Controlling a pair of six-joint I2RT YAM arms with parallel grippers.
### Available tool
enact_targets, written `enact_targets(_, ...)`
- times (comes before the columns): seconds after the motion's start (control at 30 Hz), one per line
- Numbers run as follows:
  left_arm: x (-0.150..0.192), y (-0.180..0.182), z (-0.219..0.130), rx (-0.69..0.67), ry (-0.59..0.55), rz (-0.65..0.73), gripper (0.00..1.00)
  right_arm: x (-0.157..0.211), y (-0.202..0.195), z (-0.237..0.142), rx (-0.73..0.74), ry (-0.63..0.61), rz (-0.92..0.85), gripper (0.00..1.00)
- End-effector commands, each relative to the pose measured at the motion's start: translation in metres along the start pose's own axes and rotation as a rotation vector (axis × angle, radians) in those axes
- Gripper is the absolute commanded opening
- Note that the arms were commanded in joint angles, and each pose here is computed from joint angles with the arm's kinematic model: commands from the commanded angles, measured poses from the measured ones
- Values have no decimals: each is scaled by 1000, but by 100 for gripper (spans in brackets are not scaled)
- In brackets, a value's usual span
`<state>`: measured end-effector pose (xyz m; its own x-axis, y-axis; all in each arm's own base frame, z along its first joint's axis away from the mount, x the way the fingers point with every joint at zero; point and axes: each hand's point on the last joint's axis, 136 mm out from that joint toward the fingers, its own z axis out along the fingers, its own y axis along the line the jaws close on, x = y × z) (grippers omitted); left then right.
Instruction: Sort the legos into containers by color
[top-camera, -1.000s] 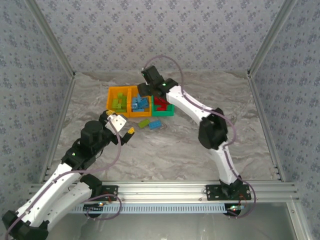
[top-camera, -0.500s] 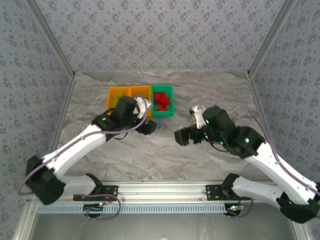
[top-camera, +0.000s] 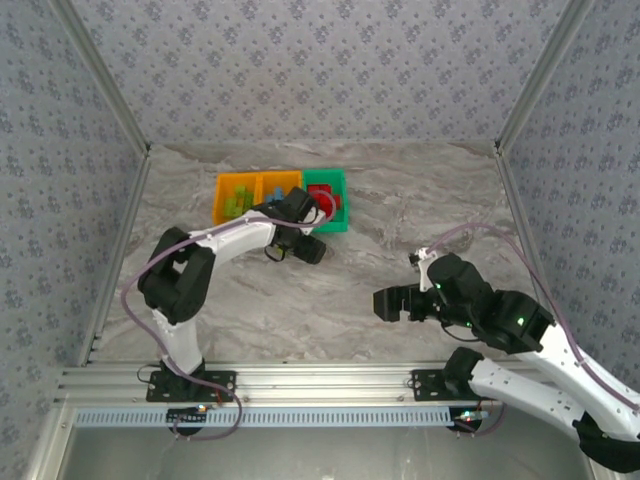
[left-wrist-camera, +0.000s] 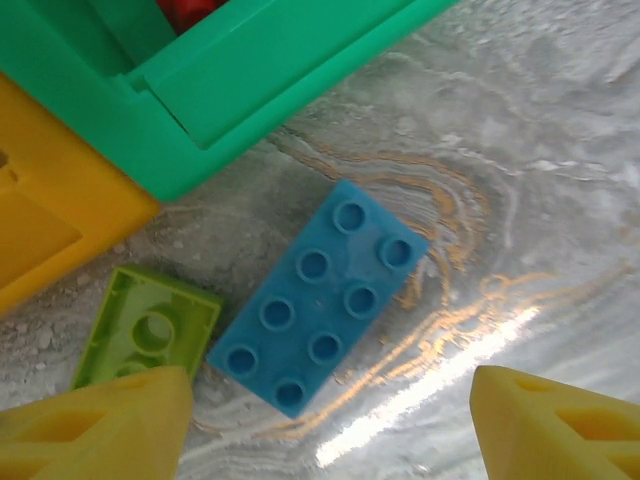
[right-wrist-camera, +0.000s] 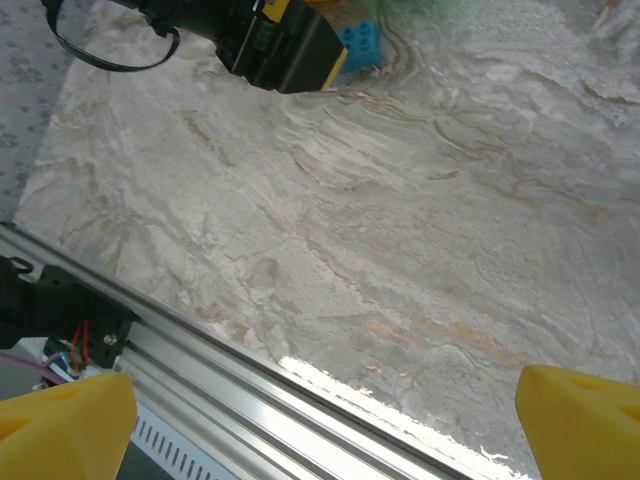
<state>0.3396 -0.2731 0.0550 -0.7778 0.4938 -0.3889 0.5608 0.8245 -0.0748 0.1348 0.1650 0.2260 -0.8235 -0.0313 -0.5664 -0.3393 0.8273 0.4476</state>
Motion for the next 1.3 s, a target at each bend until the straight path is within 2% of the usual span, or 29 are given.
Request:
enact_targets(0.0, -19, 2, 5, -11, -28, 56, 72, 0, -7, -2, 53, 12, 15, 100)
enact_targets(0.27, -18, -6, 27, 41, -4, 112, 70, -2, -7, -1, 65, 15, 8, 100)
enact_targets(0.47, 2, -13, 36, 56, 54, 142, 56, -1, -10, 1, 80, 13, 19, 100)
enact_targets(0.67, 26, -18, 35, 51, 101, 172, 55, -4, -9, 2, 78, 4, 24, 100)
enact_targets(1.0, 56, -25, 25, 15, 137, 237, 59, -1, -10, 7, 88, 18, 42, 100)
enact_targets(1.13, 49, -32, 14, -79, 40, 330, 66, 0, -11, 10, 89, 20, 53, 100)
enact_targets(1.27, 34, -34, 2, -156, -64, 352, 78, -2, -9, 12, 84, 22, 57, 100)
